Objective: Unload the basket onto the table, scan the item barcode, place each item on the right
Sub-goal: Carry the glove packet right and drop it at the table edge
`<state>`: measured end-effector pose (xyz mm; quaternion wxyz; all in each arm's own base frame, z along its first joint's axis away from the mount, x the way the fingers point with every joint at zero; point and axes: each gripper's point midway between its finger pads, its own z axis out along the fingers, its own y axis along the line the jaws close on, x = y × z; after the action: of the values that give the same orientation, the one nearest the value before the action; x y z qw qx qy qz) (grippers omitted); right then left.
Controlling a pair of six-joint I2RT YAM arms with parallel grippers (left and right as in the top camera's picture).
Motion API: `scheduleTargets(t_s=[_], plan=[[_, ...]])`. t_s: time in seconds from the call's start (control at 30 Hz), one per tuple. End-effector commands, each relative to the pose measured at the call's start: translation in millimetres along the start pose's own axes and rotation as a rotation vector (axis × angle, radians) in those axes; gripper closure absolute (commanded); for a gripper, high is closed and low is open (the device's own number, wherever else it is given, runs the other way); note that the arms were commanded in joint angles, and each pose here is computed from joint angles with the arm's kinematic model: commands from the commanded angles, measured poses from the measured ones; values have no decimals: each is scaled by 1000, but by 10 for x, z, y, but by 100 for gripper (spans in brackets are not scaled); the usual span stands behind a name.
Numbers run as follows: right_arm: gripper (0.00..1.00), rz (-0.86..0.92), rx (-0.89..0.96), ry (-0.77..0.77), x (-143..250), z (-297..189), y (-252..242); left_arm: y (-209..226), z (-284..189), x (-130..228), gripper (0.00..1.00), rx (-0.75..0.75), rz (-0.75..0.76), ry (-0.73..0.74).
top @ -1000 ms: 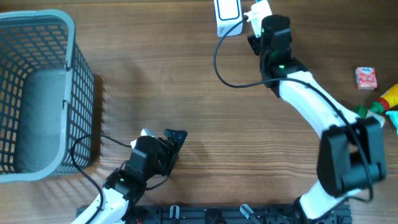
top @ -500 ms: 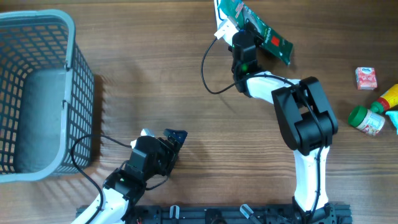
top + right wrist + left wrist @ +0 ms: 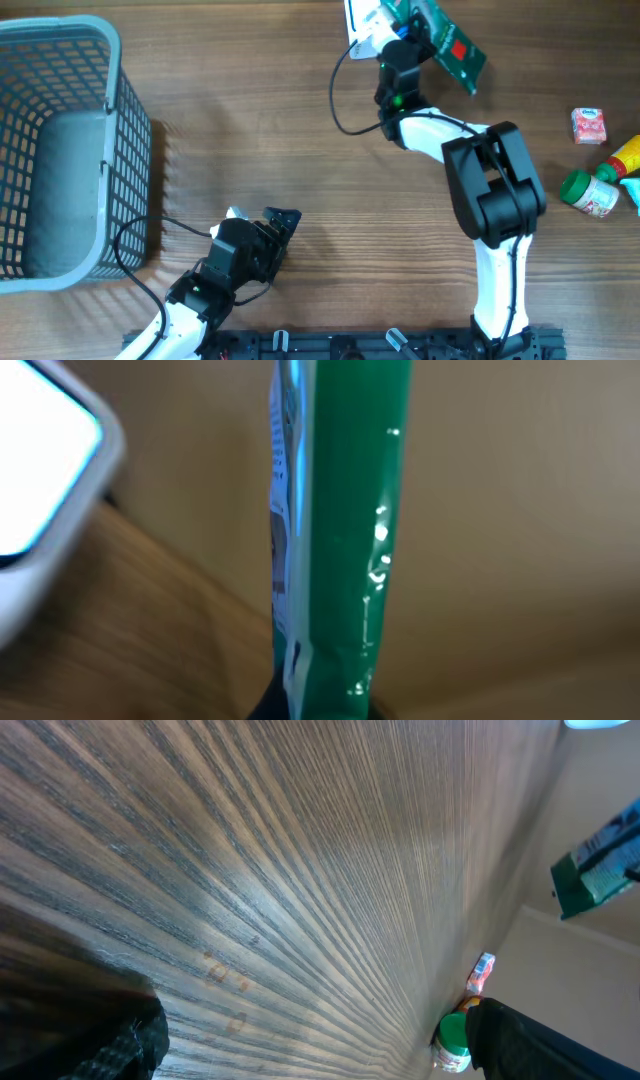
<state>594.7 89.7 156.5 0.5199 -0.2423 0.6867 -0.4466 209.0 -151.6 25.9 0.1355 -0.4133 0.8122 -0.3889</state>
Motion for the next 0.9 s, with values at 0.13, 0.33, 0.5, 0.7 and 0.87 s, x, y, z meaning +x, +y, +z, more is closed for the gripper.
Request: scheduleTargets(t_s=[0.13,0.33,0.5,0.7,0.87], plan=[[96,135,76,202,645,188,-1399,342,21,44,0,-99,-9,21],[96,289,-46,507,1844,230,-1238,342,21,44,0,-99,-9,20],[88,364,54,658,2566,222,-1576,342,21,44,0,-99,-9,20],[12,435,76,677,2570,143,-1647,342,21,44,0,-99,-9,20],[1,538,108,538,2036,8,-2067,342,21,44,0,-99,-9,20]])
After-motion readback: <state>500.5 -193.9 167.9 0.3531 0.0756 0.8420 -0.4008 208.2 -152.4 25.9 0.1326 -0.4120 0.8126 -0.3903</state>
